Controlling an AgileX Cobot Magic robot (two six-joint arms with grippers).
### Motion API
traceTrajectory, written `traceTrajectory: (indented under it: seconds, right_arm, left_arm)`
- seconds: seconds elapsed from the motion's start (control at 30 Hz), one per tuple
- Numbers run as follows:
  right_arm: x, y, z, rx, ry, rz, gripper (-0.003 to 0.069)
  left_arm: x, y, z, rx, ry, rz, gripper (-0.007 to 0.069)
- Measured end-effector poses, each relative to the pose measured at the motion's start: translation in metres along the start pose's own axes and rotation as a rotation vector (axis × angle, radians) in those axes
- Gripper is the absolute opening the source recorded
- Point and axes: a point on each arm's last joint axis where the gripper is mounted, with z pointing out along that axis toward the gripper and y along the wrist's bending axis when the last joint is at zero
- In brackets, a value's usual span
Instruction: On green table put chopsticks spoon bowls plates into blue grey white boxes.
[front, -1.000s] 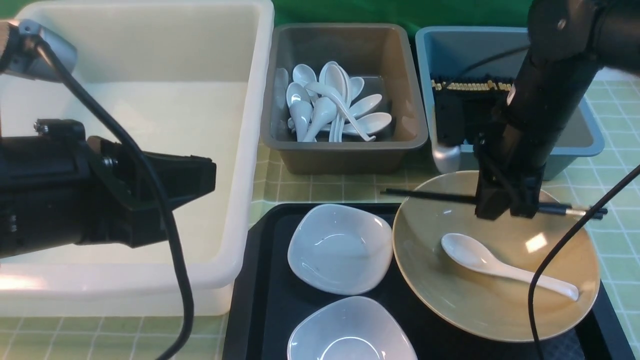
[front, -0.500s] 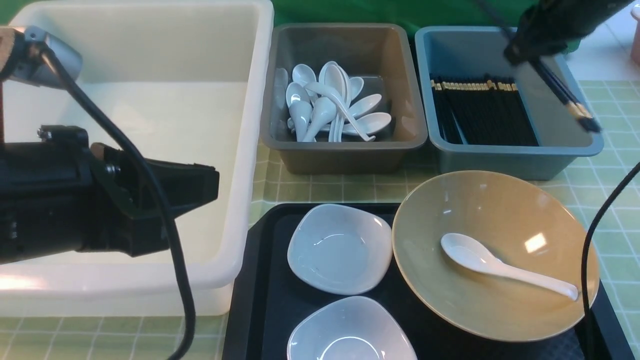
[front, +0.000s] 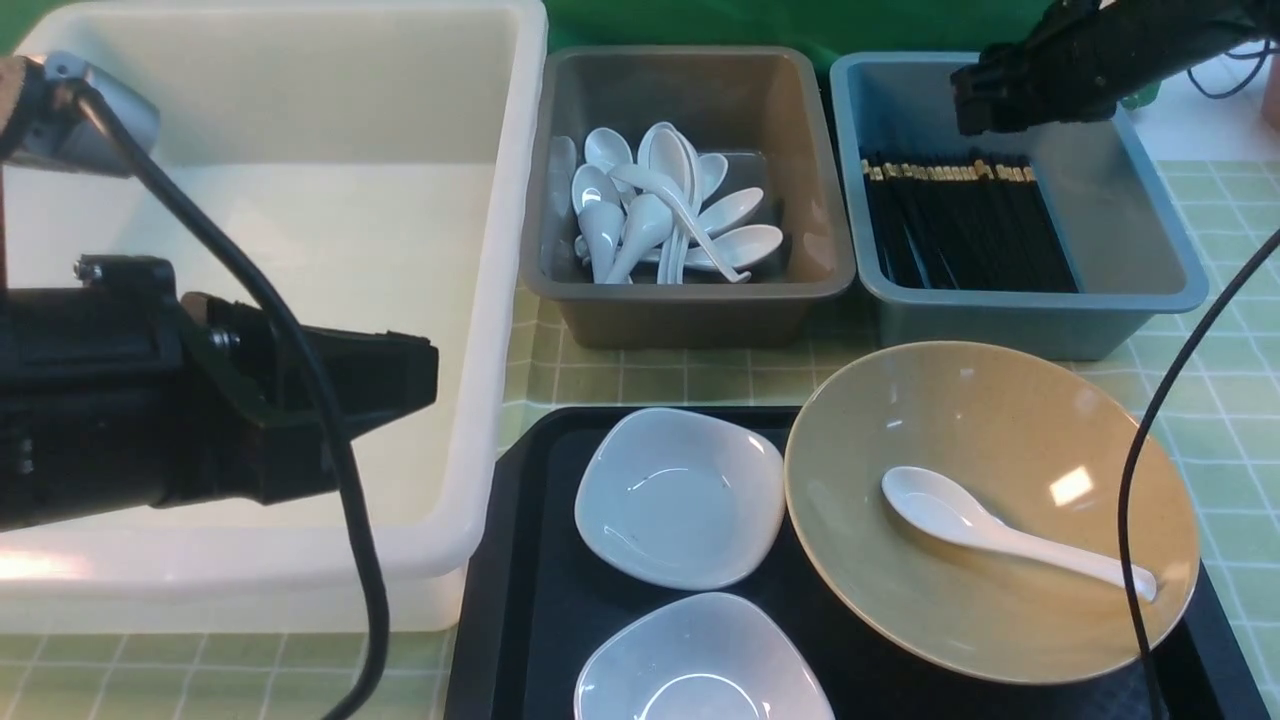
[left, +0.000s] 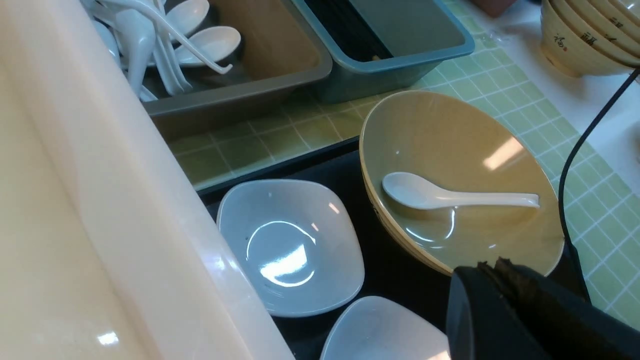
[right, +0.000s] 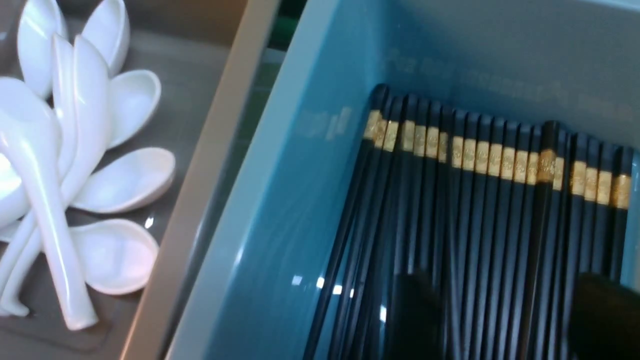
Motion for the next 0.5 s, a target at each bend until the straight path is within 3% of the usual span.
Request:
traceTrajectory:
  seconds: [0.03, 0.1, 0.2, 0.33, 0.5]
  right_arm:
    - [0.0, 0.001, -0.002, -0.003, 0.011, -0.002, 0.054]
    - [0.001, 0.003, -0.009, -0.013, 0.039, -0.025, 0.0601]
    - [0.0, 0.008, -0.03, -0.033, 0.08, -0.094, 0.0628]
    - [-0.007, 0.024, -0.082, -0.109, 0.076, -0.227, 0.0616]
    - [-0.001, 0.066, -0.178, -0.249, 0.057, -0.555, 0.0555]
  left_arm:
    - [0.001, 0.0, 0.0, 0.005, 0.009, 0.0, -0.0001]
    - [0.002, -0.001, 0.0, 0.011, 0.018, 0.0, -0.0001]
    - [0.002, -0.001, 0.0, 0.012, 0.02, 0.001, -0.0001]
    - [0.002, -0.001, 0.0, 0.013, 0.02, 0.036, -0.0001]
    - [-0.001, 0.001, 0.0, -0.009, -0.013, 0.115, -0.0001]
